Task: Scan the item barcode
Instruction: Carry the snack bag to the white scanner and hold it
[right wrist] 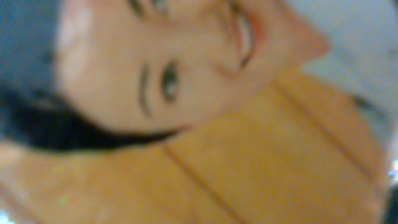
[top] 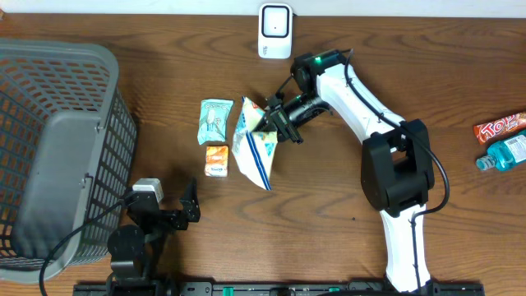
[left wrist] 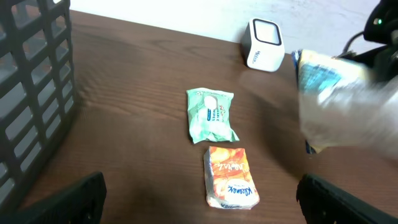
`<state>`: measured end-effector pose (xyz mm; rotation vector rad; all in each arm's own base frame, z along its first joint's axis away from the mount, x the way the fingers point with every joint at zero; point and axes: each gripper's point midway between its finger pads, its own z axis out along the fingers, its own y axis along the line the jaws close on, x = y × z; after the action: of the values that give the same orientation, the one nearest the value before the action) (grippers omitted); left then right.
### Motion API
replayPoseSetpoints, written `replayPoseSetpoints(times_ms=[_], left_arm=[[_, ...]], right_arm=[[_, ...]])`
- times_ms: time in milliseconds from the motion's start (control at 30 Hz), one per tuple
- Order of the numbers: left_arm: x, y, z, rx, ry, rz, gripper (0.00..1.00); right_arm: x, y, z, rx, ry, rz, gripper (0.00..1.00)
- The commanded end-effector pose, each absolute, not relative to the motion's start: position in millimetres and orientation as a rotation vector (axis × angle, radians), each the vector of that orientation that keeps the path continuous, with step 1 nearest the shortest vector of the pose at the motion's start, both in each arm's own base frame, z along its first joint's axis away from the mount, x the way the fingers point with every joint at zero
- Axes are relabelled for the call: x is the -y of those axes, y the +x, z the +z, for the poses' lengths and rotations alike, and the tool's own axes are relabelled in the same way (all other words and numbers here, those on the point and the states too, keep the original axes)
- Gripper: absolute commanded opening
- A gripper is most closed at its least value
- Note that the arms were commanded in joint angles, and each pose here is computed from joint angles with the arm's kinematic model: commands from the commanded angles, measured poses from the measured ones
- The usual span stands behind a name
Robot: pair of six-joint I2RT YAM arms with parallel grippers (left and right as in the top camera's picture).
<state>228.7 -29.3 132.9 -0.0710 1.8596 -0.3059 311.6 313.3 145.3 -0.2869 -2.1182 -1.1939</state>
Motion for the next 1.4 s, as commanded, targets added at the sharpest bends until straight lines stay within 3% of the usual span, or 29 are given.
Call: replayPoseSetpoints(times_ms=[0, 200, 367, 467, 700, 1067, 1367], left_arm=[[31.7, 226.8, 121.2, -1.895, -0.076, -0.326, 0.98], [31.7, 226.8, 121.2, -1.895, -0.076, -0.326, 0.98], [31.7, 226.8, 121.2, -1.895, -0.076, -0.326, 0.98], [31.7, 226.8, 121.2, -1.895, -0.076, -0.326, 0.98], [31.7, 226.8, 121.2, -1.895, -0.076, -0.326, 0.98], [31.7, 226.8, 121.2, -1.895, -0.076, -0.326, 0.98], [31.7, 226.8, 121.2, -1.895, -0.076, -0.326, 0.98]], right_arm=[[-279.1, 324.6, 104.2, 2.467, -0.273, -0.878, 0.01], [-256.8, 370.2, 126.7, 2.787, -0.506, -0.759, 0.01], [-169.5, 413.4, 183.7, 3.001, -1.636, -0.353, 0.01], [-153.0, 435.7, 215.7, 3.018, -1.969, -0.434, 0.01], [-180.3, 512.9, 212.9, 3.278, -1.818, -0.731, 0.02], [-207.7, 613.6, 211.0, 3.331, -1.885, -1.319, 0.02], [-226.7, 676.7, 199.1, 3.404, -1.915, -1.435, 0.01]])
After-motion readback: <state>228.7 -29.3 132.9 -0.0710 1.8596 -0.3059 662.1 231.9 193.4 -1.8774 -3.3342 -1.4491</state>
